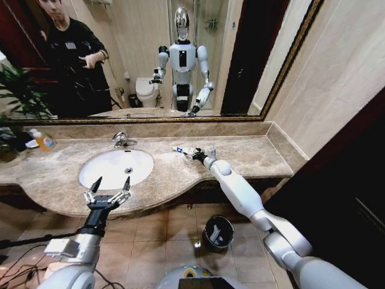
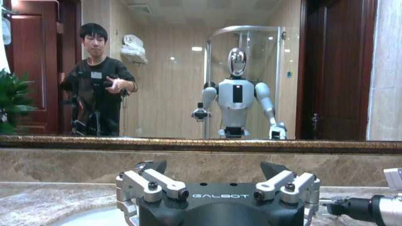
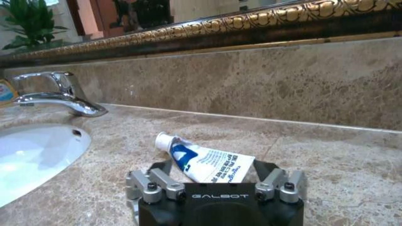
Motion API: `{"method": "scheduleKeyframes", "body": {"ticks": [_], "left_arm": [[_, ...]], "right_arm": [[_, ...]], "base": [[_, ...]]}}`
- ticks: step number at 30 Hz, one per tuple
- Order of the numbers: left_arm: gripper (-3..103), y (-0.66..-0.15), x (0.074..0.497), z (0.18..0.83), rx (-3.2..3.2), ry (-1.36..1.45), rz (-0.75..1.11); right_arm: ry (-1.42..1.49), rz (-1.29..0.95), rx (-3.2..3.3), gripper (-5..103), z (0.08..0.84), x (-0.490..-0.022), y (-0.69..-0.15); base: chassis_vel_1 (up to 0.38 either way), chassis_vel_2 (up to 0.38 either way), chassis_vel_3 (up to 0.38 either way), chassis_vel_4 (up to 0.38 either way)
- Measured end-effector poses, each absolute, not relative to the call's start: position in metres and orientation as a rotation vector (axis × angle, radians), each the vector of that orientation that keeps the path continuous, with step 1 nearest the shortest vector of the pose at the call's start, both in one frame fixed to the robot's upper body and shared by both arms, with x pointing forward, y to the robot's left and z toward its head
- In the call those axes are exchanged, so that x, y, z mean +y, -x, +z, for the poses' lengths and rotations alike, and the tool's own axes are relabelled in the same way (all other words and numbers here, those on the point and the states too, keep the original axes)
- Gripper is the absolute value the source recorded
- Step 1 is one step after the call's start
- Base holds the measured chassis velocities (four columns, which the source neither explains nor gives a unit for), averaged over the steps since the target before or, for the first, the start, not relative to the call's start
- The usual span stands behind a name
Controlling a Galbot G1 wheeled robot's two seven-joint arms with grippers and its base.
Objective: Pick up the trash from the sink and place it in the trash bin.
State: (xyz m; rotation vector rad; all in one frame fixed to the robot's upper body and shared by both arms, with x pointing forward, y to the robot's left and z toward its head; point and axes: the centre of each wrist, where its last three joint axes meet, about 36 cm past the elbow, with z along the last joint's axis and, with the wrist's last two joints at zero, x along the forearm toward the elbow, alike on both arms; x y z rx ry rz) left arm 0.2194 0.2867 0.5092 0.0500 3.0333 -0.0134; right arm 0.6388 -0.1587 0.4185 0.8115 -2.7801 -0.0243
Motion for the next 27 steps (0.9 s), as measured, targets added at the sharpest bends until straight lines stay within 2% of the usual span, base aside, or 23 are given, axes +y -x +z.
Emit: {"method": "scheduleKeyframes", "body": {"ticks": [1,4,5,8,10,11,12,15,18,20,21,27], "left_arm": [[100,-0.219,0.287,0.509,3.033,-0.050,-0.013],[100,-0.219,0.287,0.509,3.033,-0.050,-0.013],[100,-0.219,0.287,0.509,3.033,-0.050,-0.013],[100,-0.219,0.287,0.509,3.033,-0.050,-0.013],[100,-0.219,0.287,0.509,3.033,-0.050,-0.013],[100,-0.219,0.287,0.509,3.033,-0.050,-0.013],[100,-0.219,0.287,0.509,3.033,-0.050,-0.013],[100,-0.219,0.287,0.509,3.033,-0.050,-0.013],[100,-0.219,0.287,0.509,3.033,-0.050,-0.013],[100,-0.219,0.287,0.509,3.033,-0.050,-0.013],[100,-0.219,0.287,0.509,3.033,-0.050,-0.013],[100,-0.219,0.287,0.509,3.033,-0.050,-0.013]], "right_arm": [[-0.816,-0.024,-2.779,85,0.418,-0.159,-0.639],[-0.827,-0.019,-2.774,69,0.416,-0.160,-0.638],[-0.827,-0.019,-2.774,69,0.416,-0.160,-0.638],[-0.833,-0.016,-2.776,53,0.416,-0.159,-0.637],[-0.834,-0.015,-2.776,53,0.416,-0.158,-0.637],[-0.838,-0.013,-2.775,42,0.416,-0.157,-0.636],[-0.840,-0.012,-2.775,37,0.416,-0.157,-0.636],[-0.842,-0.012,-2.776,31,0.416,-0.156,-0.635],[-0.846,-0.013,-2.779,15,0.415,-0.155,-0.632],[-0.846,-0.013,-2.782,15,0.415,-0.154,-0.632],[-0.844,-0.011,-2.791,4,0.415,-0.154,-0.630],[-0.841,-0.017,-2.819,0,0.420,-0.154,-0.622]], "base": [[0.000,0.000,0.000,0.000],[0.000,0.000,0.000,0.000],[0.000,0.000,0.000,0.000],[0.000,0.000,0.000,0.000],[0.000,0.000,0.000,0.000],[0.000,0.000,0.000,0.000],[0.000,0.000,0.000,0.000],[0.000,0.000,0.000,0.000],[0.000,0.000,0.000,0.000],[0.000,0.000,0.000,0.000],[0.000,0.000,0.000,0.000],[0.000,0.000,0.000,0.000]]}}
